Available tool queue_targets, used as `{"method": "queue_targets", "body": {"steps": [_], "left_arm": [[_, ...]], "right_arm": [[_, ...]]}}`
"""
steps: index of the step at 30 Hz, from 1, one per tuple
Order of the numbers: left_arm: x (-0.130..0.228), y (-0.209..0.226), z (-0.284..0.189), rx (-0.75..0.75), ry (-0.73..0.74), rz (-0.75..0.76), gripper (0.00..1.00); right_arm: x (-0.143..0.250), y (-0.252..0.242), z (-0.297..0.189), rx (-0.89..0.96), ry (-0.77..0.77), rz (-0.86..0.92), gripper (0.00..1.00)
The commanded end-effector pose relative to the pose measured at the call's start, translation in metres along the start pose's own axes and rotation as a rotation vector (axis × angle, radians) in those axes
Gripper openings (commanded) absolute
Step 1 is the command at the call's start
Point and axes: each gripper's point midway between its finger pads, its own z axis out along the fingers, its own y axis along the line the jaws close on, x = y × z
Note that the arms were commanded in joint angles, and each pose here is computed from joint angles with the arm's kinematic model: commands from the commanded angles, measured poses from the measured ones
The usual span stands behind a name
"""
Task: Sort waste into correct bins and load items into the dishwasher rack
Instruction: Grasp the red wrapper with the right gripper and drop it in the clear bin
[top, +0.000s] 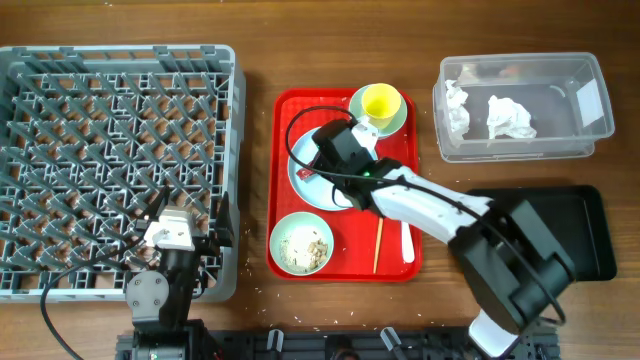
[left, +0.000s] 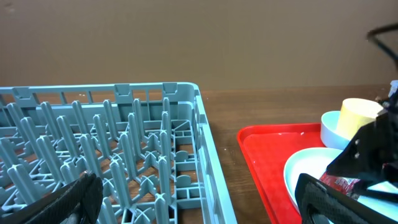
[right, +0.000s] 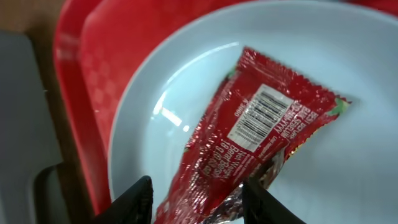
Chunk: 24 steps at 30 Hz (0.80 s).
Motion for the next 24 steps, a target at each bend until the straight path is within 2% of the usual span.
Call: {"method": "queue_targets", "body": {"steps": [1, 3, 7, 11, 12, 15, 18, 19, 20, 21, 24], "left_arm": [[0.002, -0.002, 0.0, 0.008, 0.0, 0.016, 1.0], [0.002, -0.002, 0.0, 0.008, 0.0, 0.016, 1.0], [0.002, -0.002, 0.0, 0.008, 0.0, 0.016, 1.0], [0.002, -0.002, 0.0, 0.008, 0.0, 0.016, 1.0], [0.002, -0.002, 0.0, 0.008, 0.0, 0.016, 1.0], [0.002, -0.002, 0.0, 0.008, 0.0, 0.016, 1.0], [0.002, -0.002, 0.0, 0.008, 0.0, 0.016, 1.0], [0.002, -0.002, 0.0, 0.008, 0.0, 0.016, 1.0], [0.002, -0.002, 0.0, 0.008, 0.0, 0.016, 1.0], [0.002, -0.002, 0.0, 0.008, 0.0, 0.016, 1.0], [0.002, -0.002, 0.0, 0.008, 0.0, 0.016, 1.0]], "right_arm": [[0.001, -0.005, 0.007, 0.016, -0.008, 0.067, 0.49], [0.001, -0.006, 0.008, 0.02, -0.011, 0.073, 0.54], [0.006, -0.016, 0.013, 0.06, 0.001, 0.112, 0.54], [0.012, -0.049, 0.023, 0.177, 0.017, 0.103, 0.54], [0.011, -0.053, 0.022, 0.193, 0.019, 0.105, 0.5], [0.009, -0.071, 0.02, 0.26, 0.023, 0.11, 0.28], [0.003, -0.082, 0.018, 0.293, 0.024, 0.124, 0.28], [0.002, -0.086, 0.018, 0.309, 0.026, 0.128, 0.23], [0.003, -0.091, 0.016, 0.327, 0.032, 0.129, 0.1], [0.005, -0.091, 0.016, 0.328, 0.047, 0.13, 0.04], [0.012, -0.068, 0.009, 0.24, 0.129, 0.106, 0.04]]}}
